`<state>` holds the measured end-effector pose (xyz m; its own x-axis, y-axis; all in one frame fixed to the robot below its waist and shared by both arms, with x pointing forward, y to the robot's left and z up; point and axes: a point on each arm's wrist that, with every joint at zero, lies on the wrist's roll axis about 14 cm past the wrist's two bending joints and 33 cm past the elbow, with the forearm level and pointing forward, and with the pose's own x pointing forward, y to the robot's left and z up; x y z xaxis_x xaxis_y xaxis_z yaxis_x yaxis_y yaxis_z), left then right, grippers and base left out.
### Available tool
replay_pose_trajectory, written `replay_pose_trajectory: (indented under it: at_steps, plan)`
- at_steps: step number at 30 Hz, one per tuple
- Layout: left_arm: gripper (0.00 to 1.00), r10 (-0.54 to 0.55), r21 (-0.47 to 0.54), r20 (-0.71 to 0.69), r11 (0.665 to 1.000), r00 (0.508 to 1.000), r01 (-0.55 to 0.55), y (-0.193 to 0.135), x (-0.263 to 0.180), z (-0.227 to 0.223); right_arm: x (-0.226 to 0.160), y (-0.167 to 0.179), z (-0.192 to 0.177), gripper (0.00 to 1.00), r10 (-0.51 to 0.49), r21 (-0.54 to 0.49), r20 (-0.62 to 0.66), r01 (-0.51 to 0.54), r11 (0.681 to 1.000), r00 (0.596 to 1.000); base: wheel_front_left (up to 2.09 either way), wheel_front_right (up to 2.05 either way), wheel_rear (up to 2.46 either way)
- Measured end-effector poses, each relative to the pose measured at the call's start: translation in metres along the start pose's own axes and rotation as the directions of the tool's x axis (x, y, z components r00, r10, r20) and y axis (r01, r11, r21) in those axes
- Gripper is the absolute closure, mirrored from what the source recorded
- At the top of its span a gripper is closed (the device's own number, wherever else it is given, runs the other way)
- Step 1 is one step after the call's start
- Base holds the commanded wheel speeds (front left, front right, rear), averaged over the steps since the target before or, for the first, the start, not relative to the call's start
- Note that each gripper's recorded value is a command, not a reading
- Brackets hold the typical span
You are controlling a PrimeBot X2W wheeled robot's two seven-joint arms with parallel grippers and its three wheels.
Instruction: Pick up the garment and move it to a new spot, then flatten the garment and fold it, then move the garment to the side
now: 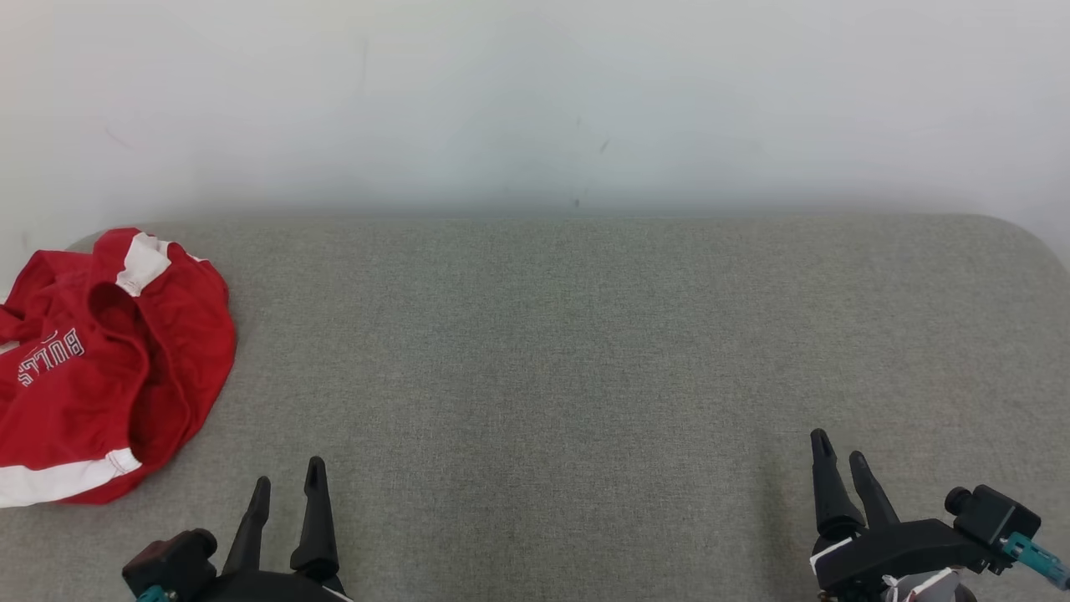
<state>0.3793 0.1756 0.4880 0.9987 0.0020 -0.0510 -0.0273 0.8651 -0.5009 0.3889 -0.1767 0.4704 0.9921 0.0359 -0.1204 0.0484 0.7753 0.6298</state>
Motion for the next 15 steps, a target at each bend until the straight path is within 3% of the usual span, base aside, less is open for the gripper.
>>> replay_pose_trajectory:
  at_steps: [15]
  plan:
    - [0.00, -0.019, 0.182, 0.018, 0.983, 1.000, 0.015, 0.000, -0.001, 0.003, 0.002, 0.011, -0.014, 0.00, 0.036, -0.163, -0.053, -0.045, 0.986, 0.998, 0.00, 0.00, 0.00]
